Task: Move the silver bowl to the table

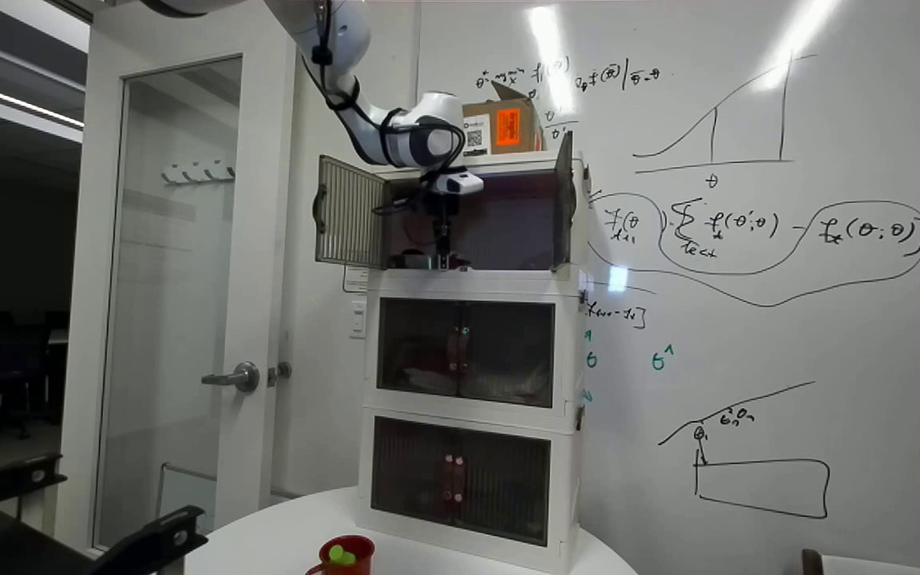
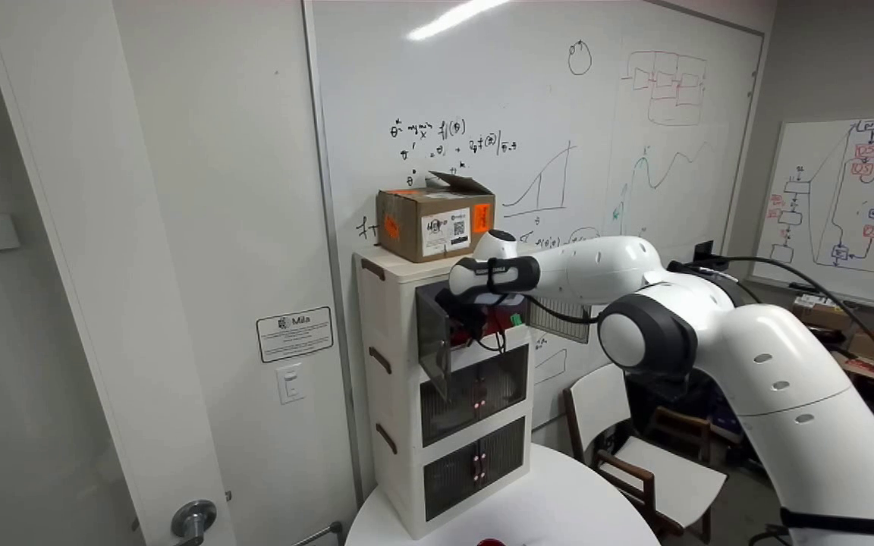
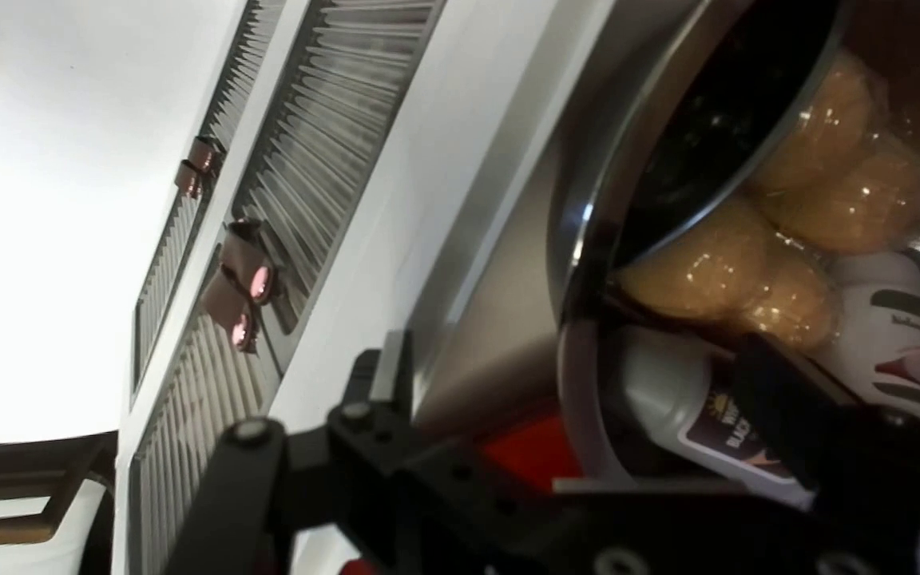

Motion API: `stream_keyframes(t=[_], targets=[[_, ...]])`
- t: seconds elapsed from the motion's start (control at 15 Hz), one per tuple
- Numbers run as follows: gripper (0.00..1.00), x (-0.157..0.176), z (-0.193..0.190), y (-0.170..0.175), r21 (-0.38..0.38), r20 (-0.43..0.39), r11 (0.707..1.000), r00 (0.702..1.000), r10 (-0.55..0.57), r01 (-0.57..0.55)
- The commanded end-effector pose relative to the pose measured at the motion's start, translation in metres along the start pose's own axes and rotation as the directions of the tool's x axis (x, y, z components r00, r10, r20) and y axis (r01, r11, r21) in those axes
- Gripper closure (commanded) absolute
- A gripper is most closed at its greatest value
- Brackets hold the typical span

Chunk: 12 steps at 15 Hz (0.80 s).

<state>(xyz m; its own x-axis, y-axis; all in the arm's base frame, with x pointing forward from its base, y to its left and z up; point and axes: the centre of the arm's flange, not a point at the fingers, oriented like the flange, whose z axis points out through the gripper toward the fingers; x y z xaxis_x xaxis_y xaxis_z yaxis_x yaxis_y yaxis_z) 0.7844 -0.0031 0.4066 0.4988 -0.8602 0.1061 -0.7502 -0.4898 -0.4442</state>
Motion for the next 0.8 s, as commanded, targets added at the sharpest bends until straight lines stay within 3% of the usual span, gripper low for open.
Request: stream_keyframes(t=[0.0, 0.27, 0.6, 0.67, 0.73], targets=[[0.0, -0.006, -0.036, -0.019, 0.128, -0.062, 0.992, 0.998, 0.02, -0.012], [0.0, -0.01, -0.03, -0.017, 0.172, -0.063, 0.985, 0.997, 0.037, -0.026], [0.01, -0.013, -0.012, -0.016, 0.166, -0.039, 0.985, 0.998, 0.047, -0.04], [0.26, -0.012, -0.011, -0.016, 0.163, -0.041, 0.986, 0.998, 0.048, -0.041], [0.26, -0.011, -0.008, -0.015, 0.158, -0.037, 0.987, 0.998, 0.045, -0.039]])
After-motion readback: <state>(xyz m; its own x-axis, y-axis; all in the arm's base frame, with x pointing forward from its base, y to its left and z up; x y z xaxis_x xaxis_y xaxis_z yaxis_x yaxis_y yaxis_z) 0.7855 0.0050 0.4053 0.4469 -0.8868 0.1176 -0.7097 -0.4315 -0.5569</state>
